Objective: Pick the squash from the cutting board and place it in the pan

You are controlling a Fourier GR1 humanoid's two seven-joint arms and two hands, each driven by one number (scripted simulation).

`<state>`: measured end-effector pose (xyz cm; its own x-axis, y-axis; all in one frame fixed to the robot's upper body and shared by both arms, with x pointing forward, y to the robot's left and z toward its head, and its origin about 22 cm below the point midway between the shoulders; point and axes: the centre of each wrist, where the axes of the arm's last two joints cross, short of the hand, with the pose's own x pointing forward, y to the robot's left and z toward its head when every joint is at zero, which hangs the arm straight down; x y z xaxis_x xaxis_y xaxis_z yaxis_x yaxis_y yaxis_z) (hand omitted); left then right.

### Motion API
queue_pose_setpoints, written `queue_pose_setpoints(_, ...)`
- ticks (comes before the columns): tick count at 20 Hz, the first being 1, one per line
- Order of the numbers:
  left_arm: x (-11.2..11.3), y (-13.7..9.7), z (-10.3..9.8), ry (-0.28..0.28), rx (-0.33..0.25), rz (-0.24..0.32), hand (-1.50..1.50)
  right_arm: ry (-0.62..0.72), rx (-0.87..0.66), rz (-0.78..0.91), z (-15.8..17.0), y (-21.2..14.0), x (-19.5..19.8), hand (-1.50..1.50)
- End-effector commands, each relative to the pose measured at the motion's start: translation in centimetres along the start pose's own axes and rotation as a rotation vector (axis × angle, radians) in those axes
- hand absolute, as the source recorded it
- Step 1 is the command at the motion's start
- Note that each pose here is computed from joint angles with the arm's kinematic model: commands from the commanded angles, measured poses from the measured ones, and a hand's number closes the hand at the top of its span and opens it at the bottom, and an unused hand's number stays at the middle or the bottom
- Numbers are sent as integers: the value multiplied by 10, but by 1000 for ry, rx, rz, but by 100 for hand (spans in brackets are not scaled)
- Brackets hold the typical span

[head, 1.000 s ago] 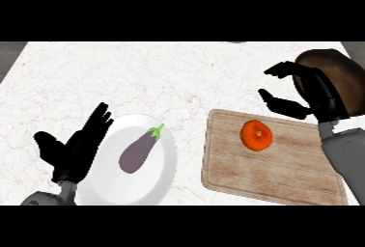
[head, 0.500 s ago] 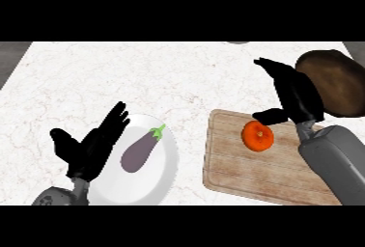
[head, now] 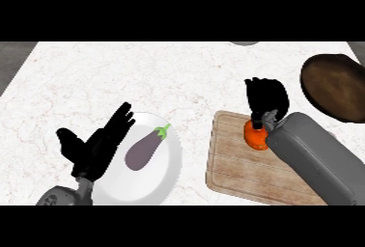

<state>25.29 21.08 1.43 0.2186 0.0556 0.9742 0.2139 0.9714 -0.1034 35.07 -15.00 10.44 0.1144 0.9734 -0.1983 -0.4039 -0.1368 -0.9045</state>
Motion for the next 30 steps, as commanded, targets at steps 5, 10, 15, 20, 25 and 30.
queue_pose_setpoints(5,4,-2,-2,-3,16,-7,0,151,327,271,-2,4,74,-150)
queue_pose_setpoints(10,7,14,1,3,15,-3,0,204,373,286,1,12,109,-150)
queue_pose_setpoints(15,-8,3,2,-3,28,0,0,254,355,270,-5,20,115,-150)
queue_pose_setpoints(20,-2,4,3,1,12,35,0,292,336,352,-4,33,121,-150)
queue_pose_setpoints(25,-3,1,-6,-7,35,10,0,343,319,426,-15,23,101,-150)
queue_pose_setpoints(30,7,19,3,-17,37,-1,0,310,324,395,-5,27,96,-150)
